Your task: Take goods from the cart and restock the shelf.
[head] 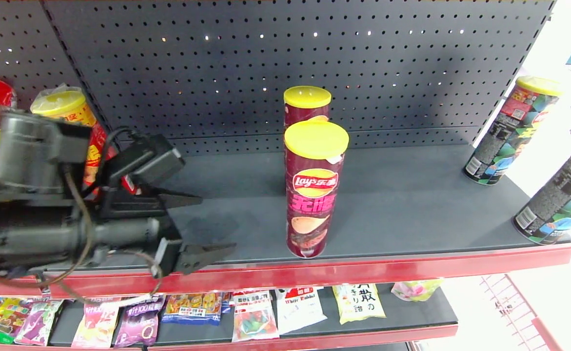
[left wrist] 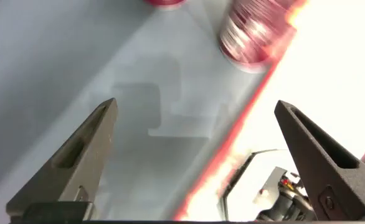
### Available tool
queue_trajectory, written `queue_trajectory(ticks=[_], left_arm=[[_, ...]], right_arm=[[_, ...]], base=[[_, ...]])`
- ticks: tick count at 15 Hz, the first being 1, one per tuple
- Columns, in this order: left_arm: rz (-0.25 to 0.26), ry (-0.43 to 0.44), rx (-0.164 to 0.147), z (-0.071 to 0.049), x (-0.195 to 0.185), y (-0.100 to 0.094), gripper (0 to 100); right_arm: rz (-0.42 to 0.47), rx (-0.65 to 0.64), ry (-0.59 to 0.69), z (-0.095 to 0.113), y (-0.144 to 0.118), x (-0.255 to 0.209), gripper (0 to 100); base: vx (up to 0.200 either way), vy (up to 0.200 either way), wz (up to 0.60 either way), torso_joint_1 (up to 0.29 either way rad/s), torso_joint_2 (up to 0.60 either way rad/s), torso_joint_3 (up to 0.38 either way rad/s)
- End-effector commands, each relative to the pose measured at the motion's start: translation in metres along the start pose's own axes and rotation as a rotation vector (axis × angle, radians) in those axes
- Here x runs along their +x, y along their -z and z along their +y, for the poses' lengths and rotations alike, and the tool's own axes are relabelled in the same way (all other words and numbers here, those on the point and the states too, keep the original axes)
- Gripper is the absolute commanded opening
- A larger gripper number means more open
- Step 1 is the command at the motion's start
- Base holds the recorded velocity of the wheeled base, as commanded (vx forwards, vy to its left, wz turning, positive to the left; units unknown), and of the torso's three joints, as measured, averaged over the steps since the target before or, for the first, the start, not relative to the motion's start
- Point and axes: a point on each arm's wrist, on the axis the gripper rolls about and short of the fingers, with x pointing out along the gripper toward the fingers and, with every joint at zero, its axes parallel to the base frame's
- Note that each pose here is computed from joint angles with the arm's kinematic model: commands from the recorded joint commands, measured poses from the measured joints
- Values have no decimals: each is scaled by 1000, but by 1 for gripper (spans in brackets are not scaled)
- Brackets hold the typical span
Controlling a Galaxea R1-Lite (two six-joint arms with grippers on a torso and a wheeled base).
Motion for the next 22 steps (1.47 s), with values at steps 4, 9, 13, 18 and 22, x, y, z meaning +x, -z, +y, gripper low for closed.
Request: queue_trajectory(ticks=[4, 9, 13, 18, 22], left_arm=[[-184, -370, -193, -73, -164, 81, 100], [-227, -624, -264, -128, -207, 141, 100], [-279, -816, -398, -132, -209, 156, 100], [-299, -774, -466, -124, -183, 180, 100], [-436, -646, -393, -108, -137, 209, 100]], right_arm=[[0, 0, 0, 0, 0, 0, 100], [0, 0, 1, 0, 0, 0, 100], [0, -2, 1, 0, 0, 0, 100], [0, 0, 3, 0, 0, 0, 100], [0, -5, 3, 0, 0, 0, 100]], base=[[0, 0, 0, 0, 0, 0], [0, 0, 0, 0, 0, 0], [0, 0, 0, 0, 0, 0], [0, 0, 0, 0, 0, 0], [0, 0, 0, 0, 0, 0]])
